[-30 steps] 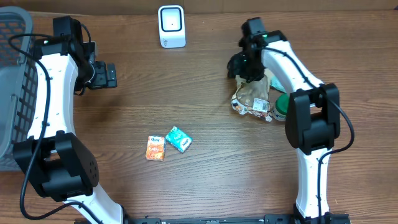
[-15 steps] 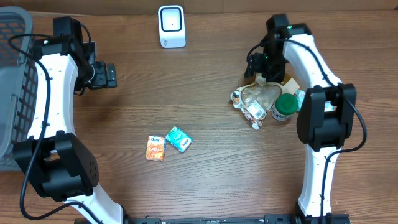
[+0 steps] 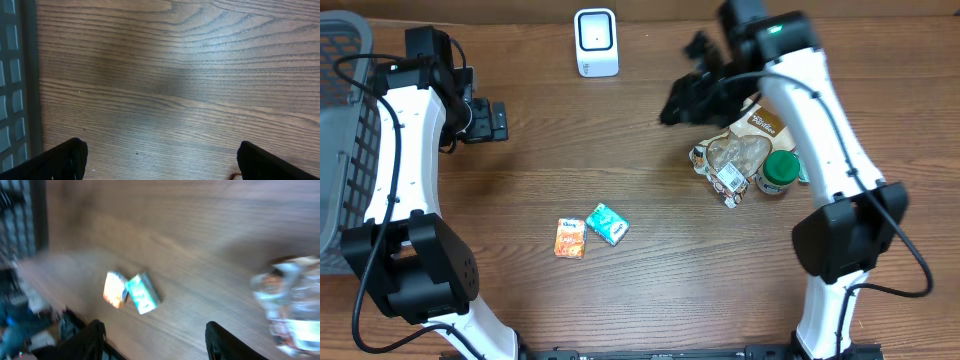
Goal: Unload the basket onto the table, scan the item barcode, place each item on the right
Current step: 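Lower the right gripper onto the teal tissue packet and grasp it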
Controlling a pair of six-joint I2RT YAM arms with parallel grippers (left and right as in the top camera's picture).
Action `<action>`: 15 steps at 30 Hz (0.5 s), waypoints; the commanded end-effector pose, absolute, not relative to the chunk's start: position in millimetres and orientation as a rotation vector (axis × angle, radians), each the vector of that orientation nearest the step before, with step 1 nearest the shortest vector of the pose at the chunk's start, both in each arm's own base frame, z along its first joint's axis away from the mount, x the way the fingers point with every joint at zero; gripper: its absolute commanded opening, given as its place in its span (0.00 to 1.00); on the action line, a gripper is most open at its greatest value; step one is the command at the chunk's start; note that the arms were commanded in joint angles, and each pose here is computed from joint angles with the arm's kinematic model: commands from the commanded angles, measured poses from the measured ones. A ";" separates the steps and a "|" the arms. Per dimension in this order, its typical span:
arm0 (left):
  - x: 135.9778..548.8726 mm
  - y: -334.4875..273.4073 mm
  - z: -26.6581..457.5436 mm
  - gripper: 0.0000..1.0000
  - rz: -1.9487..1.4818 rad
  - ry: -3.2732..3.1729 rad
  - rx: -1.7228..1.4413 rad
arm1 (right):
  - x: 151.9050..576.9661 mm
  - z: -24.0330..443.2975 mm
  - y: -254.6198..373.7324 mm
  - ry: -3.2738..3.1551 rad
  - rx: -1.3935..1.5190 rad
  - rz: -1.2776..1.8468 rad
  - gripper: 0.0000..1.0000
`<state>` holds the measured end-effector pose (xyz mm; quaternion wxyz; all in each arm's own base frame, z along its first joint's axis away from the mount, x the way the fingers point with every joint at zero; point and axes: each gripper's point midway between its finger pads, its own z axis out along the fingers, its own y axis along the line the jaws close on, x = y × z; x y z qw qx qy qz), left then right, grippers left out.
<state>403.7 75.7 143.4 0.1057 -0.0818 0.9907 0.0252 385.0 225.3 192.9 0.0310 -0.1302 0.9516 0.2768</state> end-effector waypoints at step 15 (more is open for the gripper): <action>406.9 78.1 152.5 1.00 0.083 2.893 -0.228 | 273.3 63.3 318.6 3.185 -0.614 0.607 0.59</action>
